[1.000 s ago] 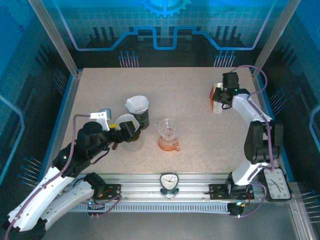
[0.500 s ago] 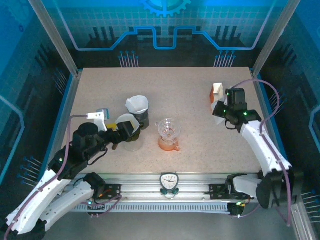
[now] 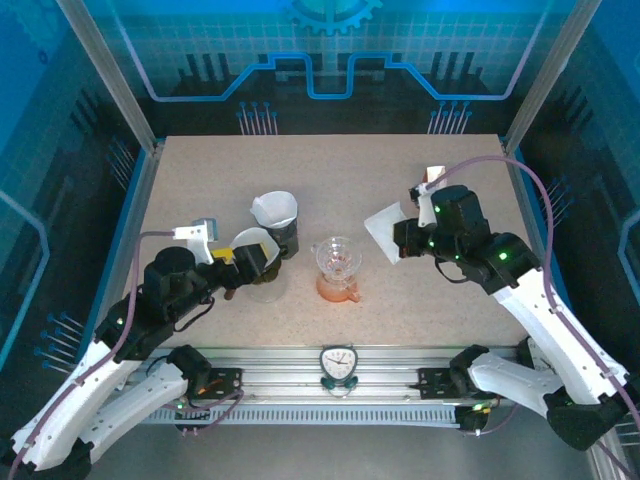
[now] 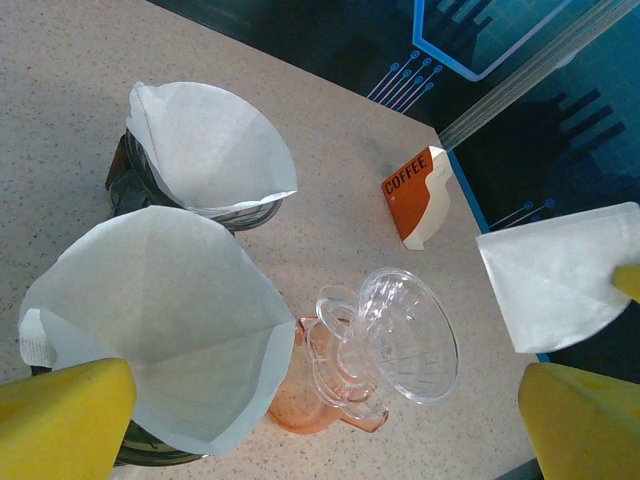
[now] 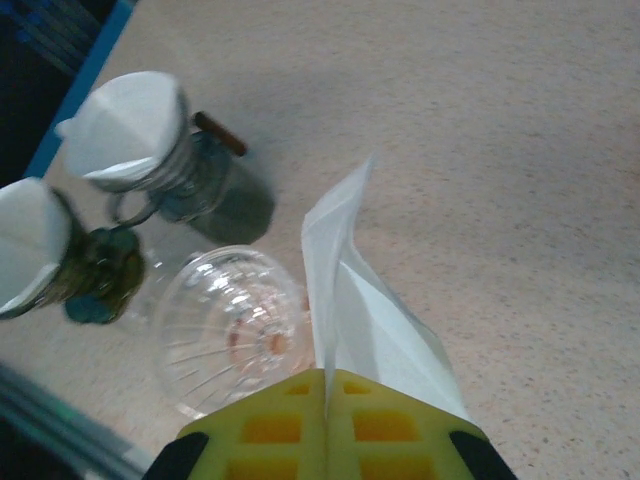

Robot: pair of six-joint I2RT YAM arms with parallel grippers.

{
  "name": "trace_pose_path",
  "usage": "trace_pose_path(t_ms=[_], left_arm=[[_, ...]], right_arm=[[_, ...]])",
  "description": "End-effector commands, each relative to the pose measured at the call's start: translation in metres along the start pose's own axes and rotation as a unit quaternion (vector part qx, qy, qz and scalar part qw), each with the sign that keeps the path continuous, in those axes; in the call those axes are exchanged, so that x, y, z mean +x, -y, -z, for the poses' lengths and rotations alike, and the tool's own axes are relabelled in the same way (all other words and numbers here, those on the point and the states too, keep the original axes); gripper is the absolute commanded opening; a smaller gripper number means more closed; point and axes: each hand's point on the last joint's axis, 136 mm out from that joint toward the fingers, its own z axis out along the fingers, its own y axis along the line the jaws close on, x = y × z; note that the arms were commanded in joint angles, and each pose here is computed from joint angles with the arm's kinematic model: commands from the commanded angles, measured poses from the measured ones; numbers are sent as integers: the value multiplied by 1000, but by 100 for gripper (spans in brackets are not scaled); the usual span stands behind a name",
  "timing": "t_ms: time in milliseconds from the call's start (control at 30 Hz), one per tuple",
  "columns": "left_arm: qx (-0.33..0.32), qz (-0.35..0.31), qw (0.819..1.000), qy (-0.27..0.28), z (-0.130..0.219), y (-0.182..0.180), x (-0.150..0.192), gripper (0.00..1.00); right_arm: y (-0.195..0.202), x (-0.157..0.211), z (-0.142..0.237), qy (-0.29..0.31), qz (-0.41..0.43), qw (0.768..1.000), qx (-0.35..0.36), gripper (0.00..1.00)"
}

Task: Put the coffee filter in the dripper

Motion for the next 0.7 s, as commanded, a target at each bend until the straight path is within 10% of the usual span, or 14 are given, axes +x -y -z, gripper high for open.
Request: trace_pose_path(t_ms=[0, 667], left_arm=[[9, 7, 1000, -3, 5, 4, -1, 99], [17, 2, 1000, -5, 11, 3, 3, 99]], right_arm=[[-7, 15, 6, -54, 37, 998, 13, 0], [-62, 25, -43, -228, 209, 949, 53, 0]])
